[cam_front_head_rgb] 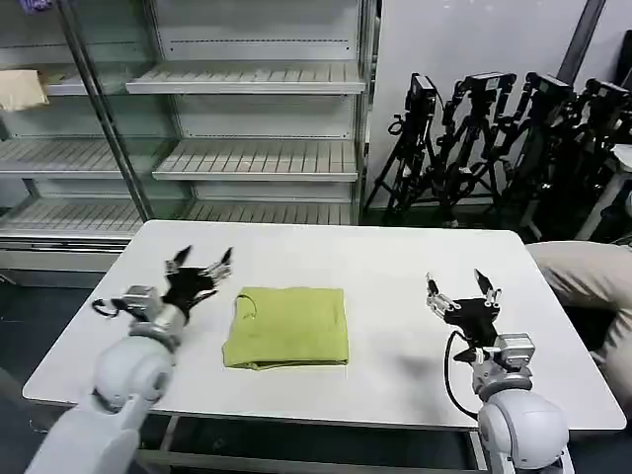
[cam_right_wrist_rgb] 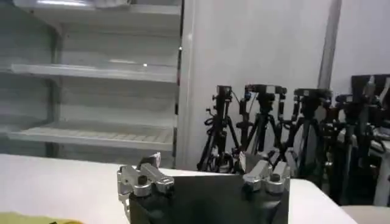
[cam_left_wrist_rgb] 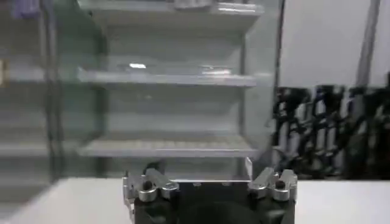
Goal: Fold and organize the clothes.
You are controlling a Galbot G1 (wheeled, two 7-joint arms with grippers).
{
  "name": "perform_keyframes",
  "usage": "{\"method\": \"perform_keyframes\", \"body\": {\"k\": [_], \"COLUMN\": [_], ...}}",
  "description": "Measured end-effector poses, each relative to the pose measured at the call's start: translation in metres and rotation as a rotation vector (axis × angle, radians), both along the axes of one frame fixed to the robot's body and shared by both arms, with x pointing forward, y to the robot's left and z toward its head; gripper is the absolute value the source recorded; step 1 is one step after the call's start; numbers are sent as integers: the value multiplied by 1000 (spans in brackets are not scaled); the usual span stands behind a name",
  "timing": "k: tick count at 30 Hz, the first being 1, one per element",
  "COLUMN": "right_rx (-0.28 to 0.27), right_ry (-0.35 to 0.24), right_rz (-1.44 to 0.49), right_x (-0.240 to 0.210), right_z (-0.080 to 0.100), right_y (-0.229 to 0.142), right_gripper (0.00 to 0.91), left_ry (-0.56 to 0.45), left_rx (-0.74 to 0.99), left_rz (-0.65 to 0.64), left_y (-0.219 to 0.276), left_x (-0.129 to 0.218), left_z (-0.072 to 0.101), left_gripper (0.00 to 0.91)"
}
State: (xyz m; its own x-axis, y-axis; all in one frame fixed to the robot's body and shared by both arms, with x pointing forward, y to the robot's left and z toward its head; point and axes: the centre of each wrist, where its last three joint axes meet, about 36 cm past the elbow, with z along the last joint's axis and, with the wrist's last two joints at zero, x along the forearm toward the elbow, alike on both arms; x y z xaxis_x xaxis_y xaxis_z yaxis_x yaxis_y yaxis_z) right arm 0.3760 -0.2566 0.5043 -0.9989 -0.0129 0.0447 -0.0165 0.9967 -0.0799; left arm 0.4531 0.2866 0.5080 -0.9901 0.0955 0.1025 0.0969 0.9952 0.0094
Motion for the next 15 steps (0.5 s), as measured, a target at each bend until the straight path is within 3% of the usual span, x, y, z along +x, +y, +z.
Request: {"method": "perform_keyframes", "body": {"k": [7,15], "right_rx": [-28,-67], "right_ry": [-4,-6], "right_rz": [-12,-18], "right_x": [1,4], "right_z": [0,-5], "right_y": [2,3], "right_gripper": [907,907], "left_ry": [-13,-36], "left_rx": [134,221], "left_rz": [-1,-28], "left_y": [54,79], "left_x": [-2,-6], "left_z": [-8,-8], "left_gripper": [907,907]}}
